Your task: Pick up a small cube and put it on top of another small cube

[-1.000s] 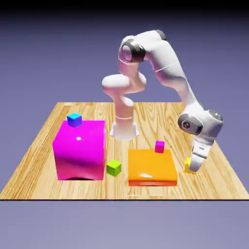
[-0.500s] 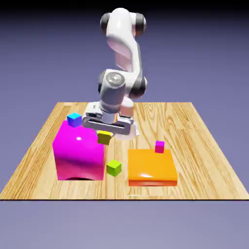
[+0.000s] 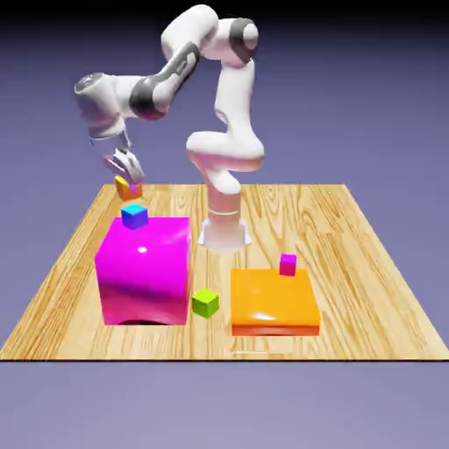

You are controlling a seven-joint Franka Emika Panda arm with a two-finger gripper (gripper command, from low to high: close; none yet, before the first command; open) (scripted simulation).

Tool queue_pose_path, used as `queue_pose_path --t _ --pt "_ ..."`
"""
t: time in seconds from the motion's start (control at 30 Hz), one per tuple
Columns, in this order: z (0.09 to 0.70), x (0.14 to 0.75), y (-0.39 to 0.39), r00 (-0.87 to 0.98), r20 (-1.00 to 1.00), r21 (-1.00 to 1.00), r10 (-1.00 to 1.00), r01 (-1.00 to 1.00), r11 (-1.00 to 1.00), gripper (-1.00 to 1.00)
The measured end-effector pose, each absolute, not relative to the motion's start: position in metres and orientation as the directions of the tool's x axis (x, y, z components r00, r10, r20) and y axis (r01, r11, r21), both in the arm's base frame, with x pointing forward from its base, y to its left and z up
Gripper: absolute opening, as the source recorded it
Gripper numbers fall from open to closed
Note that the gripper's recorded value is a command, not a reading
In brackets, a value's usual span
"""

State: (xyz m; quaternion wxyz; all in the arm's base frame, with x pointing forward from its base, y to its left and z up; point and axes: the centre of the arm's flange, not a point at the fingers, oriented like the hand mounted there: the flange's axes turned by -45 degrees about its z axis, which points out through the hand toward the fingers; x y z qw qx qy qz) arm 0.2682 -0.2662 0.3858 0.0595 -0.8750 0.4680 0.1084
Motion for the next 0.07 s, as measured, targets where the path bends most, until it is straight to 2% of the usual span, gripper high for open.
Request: queue_pose_path --t 0.07 --pt "0.3858 0.2681 -0.2663 0.539 -0.245 0.000 -0.806 -0.832 -0.555 1.00"
